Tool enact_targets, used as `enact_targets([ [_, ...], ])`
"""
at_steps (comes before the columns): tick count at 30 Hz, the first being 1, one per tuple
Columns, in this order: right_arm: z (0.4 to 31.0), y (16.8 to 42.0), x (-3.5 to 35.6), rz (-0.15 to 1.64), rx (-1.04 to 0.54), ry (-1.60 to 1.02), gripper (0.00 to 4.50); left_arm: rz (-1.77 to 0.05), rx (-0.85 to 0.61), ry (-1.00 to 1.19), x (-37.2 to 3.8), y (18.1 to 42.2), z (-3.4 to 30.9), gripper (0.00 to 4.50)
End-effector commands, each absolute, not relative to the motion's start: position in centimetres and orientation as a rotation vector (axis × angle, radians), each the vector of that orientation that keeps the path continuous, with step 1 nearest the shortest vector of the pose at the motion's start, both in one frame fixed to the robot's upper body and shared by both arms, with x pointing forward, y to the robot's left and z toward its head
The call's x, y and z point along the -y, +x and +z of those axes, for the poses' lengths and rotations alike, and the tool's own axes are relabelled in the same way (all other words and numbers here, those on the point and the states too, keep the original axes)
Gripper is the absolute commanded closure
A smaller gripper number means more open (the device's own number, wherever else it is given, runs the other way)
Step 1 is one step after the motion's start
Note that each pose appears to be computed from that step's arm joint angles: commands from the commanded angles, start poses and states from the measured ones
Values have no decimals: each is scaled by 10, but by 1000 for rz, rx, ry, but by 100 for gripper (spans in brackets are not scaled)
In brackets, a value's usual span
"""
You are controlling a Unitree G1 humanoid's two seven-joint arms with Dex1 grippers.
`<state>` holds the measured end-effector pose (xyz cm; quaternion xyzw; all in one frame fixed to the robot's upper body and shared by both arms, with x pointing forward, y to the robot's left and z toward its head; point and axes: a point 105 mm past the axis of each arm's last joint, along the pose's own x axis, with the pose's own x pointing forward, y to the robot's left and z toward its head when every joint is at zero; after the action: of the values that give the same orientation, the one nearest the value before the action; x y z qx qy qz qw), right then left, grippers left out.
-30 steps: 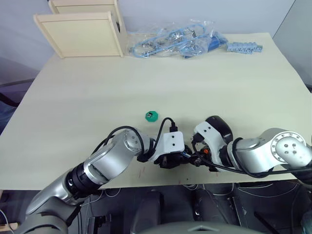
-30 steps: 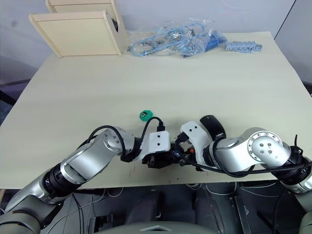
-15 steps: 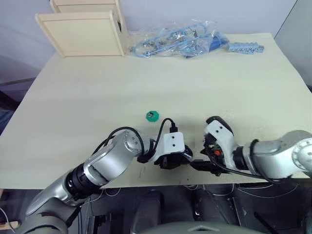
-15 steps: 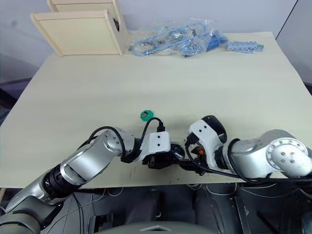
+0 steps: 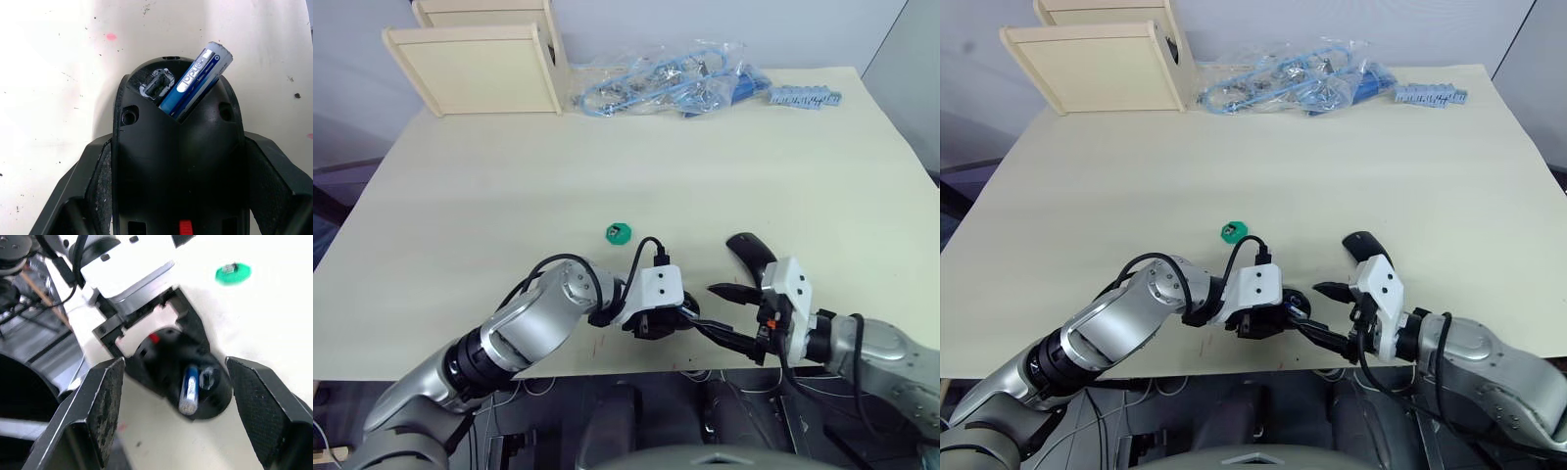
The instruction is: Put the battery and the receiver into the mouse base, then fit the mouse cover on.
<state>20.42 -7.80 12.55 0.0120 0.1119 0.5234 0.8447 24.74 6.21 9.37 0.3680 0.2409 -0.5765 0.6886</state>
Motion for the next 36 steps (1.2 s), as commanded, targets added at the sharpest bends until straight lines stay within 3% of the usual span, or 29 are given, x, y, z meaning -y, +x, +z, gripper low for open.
enact_targets([
  [1,124,202,75,1134,-176,8,239,-1323,-573,826,-62,239,87,151],
  [4,117,206,75,1114,-141,13,392,-1324,-573,824,-62,239,87,151],
  [6,114,207,74,1112,-122,6,432,-1323,-573,823,-62,239,87,151],
  [36,73,214,61,1051,-109,25,432,-1323,-582,825,-64,240,85,151],
])
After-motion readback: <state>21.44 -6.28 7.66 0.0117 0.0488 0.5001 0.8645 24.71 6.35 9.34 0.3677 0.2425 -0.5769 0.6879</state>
